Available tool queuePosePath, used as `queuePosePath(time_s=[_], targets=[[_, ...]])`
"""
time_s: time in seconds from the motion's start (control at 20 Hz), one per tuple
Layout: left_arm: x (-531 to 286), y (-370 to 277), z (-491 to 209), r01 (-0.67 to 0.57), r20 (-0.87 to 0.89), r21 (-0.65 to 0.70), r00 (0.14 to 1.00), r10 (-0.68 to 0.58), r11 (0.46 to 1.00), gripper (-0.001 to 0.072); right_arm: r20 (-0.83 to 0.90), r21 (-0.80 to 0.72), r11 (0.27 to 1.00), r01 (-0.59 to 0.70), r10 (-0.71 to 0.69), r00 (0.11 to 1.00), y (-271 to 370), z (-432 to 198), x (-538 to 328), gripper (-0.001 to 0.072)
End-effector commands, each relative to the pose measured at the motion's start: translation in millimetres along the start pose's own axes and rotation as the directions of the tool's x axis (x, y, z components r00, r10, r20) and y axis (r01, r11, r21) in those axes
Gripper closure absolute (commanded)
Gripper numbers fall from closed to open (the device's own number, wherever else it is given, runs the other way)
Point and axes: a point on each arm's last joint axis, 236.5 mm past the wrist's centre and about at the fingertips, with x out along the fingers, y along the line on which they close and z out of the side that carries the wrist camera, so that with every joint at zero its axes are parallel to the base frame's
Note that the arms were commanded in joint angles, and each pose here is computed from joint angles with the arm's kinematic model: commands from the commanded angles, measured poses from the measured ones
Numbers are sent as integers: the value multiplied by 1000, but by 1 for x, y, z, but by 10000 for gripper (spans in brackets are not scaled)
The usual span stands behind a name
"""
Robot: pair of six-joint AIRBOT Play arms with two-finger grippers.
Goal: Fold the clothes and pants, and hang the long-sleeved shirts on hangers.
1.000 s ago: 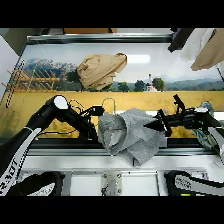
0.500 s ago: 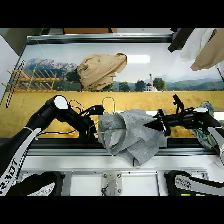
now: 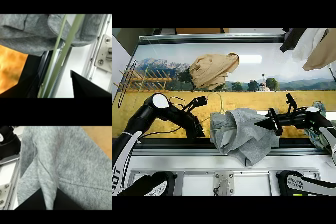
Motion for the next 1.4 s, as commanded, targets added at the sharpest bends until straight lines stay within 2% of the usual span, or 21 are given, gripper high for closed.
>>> queuePosePath(time_s=[0.0,0.3,0.4,0.8,1.05,1.35], targets=[[-17,3,7,-51,58,-31,997,52,998,311,-18,3,1000,7,-7,1000,-2,-5,0,695],[15,-11,5,31,-24,-2,999,-31,1000,312,2,2,1000,15,-15,1000,-3,0,0,695],[19,-8,5,32,-30,-32,999,-33,999,311,6,1,1000,16,-16,1000,-4,1,0,695],[-30,15,15,-115,115,-116,985,128,987,312,13,22,1000,19,-19,1000,-4,3,0,693],[-54,21,16,-175,171,-153,965,201,973,311,99,72,996,46,-53,994,-12,24,-2,695],[-111,49,23,-279,302,-401,859,413,873,314,280,58,990,132,-143,949,-14,92,-16,699]])
